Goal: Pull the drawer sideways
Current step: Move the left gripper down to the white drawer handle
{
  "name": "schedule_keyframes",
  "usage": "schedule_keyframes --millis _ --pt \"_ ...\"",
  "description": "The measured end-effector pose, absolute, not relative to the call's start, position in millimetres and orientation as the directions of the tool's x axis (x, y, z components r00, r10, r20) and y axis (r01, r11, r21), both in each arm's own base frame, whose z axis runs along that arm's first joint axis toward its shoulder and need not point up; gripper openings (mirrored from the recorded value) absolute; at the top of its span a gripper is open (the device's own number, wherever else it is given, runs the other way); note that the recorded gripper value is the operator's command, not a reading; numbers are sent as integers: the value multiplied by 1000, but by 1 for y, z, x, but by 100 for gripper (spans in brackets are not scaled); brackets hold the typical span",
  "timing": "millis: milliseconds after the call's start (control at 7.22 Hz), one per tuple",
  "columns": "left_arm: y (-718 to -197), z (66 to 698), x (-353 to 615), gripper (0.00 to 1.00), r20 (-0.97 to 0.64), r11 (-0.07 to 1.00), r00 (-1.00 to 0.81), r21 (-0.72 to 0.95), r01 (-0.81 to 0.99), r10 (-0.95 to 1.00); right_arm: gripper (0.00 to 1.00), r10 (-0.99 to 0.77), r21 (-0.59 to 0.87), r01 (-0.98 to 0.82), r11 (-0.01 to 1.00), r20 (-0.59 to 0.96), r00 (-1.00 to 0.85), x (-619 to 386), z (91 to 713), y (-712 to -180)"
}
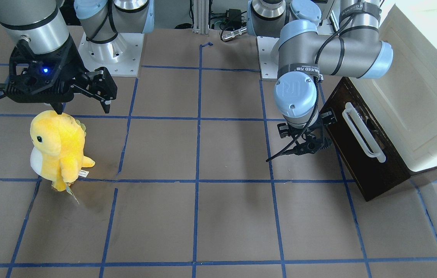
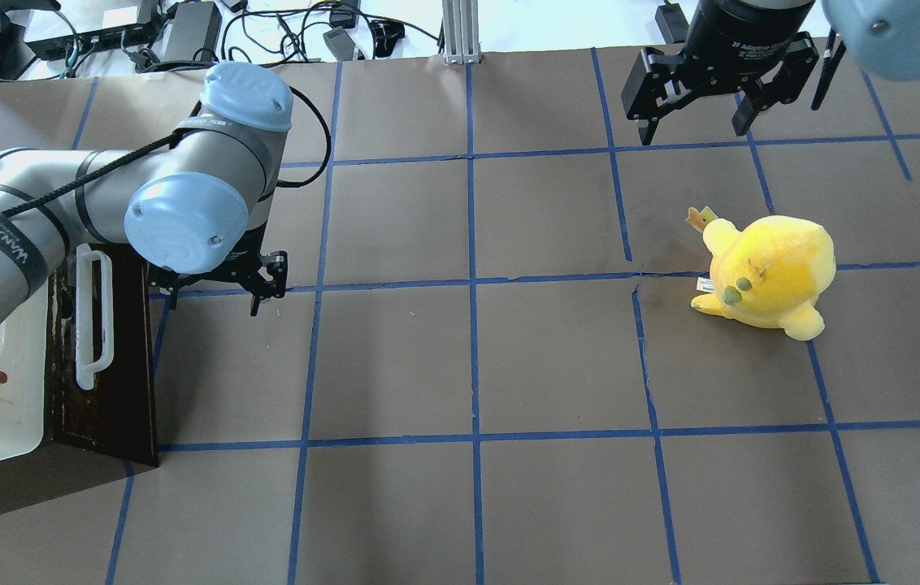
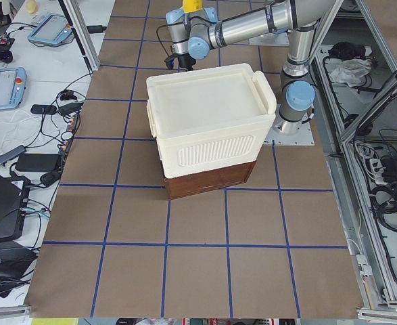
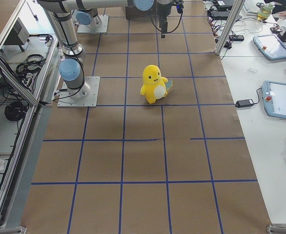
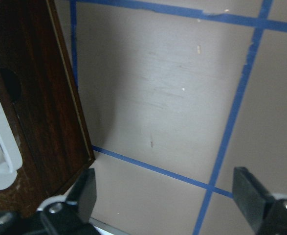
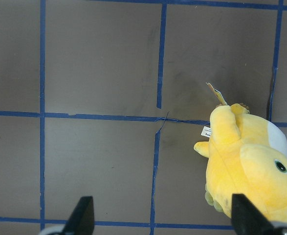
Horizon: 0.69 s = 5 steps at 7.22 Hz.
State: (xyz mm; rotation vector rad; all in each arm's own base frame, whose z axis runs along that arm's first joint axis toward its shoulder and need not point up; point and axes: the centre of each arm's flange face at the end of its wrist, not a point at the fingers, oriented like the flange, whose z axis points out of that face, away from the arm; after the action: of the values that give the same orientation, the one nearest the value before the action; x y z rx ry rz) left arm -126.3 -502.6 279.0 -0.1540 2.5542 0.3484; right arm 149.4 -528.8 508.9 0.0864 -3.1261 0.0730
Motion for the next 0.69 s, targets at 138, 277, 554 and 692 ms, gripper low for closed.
schedule_keyframes --millis 138,277,554,692 --pt "-504 264 -122 100 -614 959 -789 233 -163 15 100 -55 -46 -55 997 15 -998 149 509 -529" --pt "-506 250 -123 100 -679 958 -730 251 -136 74 100 -55 -46 -55 997 15 -998 149 509 -529" --pt "-505 227 -132 100 -799 956 -572 281 -86 184 100 -55 -46 -55 997 15 -998 149 509 -529" --pt "-505 217 -133 100 -848 956 -486 284 -73 214 100 -55 -46 -55 997 15 -998 149 509 -529"
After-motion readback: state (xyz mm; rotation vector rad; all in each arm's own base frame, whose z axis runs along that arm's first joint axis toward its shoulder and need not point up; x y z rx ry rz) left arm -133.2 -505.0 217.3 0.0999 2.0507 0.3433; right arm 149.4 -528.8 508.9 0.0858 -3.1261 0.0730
